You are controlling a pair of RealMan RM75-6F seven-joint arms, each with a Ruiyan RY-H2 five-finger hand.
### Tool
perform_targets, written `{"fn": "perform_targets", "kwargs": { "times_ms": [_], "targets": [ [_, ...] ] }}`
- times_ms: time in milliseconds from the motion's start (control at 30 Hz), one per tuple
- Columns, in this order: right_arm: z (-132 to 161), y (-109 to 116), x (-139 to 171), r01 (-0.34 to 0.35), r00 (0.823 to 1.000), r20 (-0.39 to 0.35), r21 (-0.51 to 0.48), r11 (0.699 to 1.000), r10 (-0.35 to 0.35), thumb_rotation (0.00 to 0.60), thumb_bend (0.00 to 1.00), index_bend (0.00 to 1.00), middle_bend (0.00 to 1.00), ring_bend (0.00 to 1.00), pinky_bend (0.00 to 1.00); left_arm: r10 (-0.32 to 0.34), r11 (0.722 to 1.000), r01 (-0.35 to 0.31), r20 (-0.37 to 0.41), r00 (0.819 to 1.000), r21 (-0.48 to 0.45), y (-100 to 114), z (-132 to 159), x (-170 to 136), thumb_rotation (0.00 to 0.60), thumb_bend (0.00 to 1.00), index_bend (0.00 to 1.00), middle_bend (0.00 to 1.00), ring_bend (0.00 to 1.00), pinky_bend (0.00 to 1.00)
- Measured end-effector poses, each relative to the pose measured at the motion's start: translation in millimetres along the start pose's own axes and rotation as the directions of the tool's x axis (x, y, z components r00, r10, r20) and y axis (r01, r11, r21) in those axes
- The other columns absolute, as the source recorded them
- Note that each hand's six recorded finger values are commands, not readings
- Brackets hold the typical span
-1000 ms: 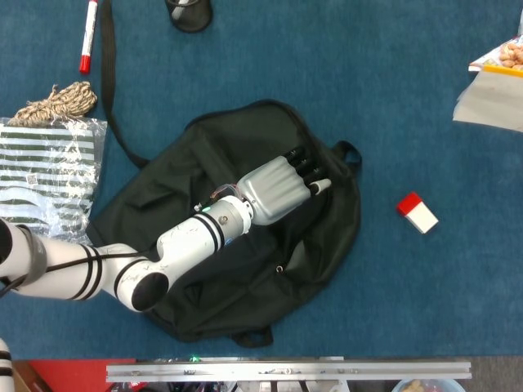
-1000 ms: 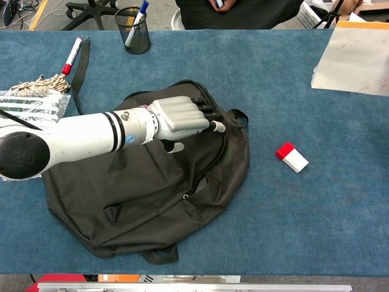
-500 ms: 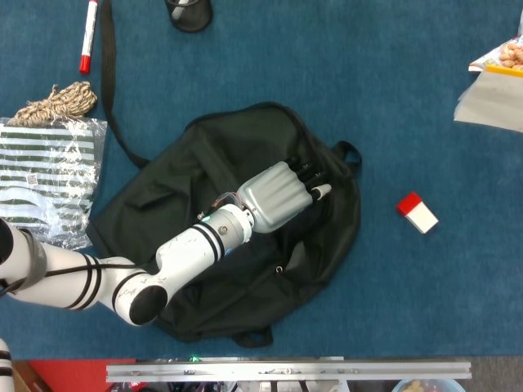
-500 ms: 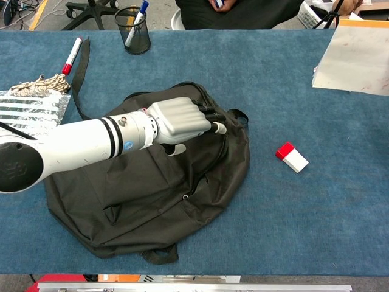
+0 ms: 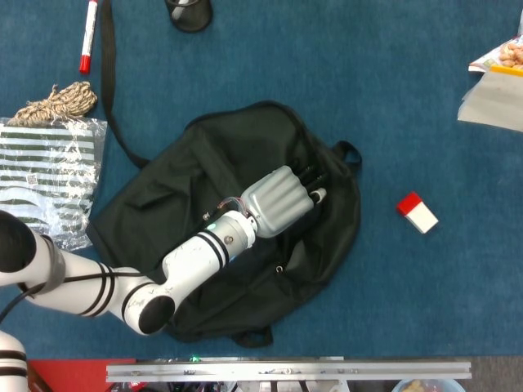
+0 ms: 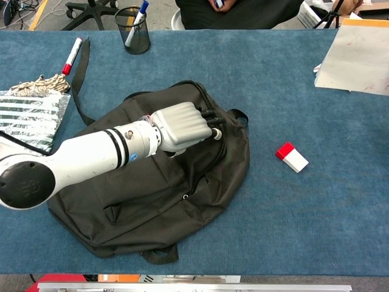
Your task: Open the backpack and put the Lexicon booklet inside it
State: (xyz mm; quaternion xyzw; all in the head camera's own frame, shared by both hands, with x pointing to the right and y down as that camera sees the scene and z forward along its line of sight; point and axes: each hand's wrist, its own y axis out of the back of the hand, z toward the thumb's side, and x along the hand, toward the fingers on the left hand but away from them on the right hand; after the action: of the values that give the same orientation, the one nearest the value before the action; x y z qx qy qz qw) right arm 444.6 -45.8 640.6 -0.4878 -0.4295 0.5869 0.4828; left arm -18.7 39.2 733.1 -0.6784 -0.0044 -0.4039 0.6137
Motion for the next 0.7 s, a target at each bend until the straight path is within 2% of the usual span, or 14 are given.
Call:
{"fn": "perform_targets", "kwargs": {
  "times_ms": [200, 400, 567, 700],
  "targets": [
    [2, 0, 0, 0.001, 1.0, -0.004, -0.004, 1.0, -0.001, 0.6, 0.52, 0.77, 0.56, 0.42, 0.55, -0.009, 0.998, 0.011, -0.036, 0.999, 0.058, -9, 3, -4, 0.6, 0.42, 0.41, 0.11, 0.25, 0.34],
    [1, 1, 2, 0.001, 1.0, -0.005, -0.007, 1.0, -0.001, 0.6, 0.52, 0.78, 0.56, 0.42, 0.55, 0.006, 0.999, -0.004, -0.067, 0.998, 0.031, -7, -3, -9, 0.6, 0.47, 0.55, 0.29, 0.41, 0.47],
    [4, 1, 4, -0.001, 1.0, -0.021, -0.027, 1.0, 0.001, 0.6, 0.52, 0.79, 0.57, 0.43, 0.56, 0.02, 1.0, -0.02, -0.089, 0.996, 0.005, -3, -15, -16, 0.6, 0.47, 0.57, 0.47, 0.51, 0.56],
    [12, 2, 6, -0.02, 0.999, -0.049, -0.079, 0.997, 0.016, 0.6, 0.52, 0.79, 0.57, 0.43, 0.57, 0.048, 0.998, -0.051, -0.111, 0.993, -0.031, 3, -28, -26, 0.6, 0.47, 0.57, 0.5, 0.54, 0.59]
  ]
}}
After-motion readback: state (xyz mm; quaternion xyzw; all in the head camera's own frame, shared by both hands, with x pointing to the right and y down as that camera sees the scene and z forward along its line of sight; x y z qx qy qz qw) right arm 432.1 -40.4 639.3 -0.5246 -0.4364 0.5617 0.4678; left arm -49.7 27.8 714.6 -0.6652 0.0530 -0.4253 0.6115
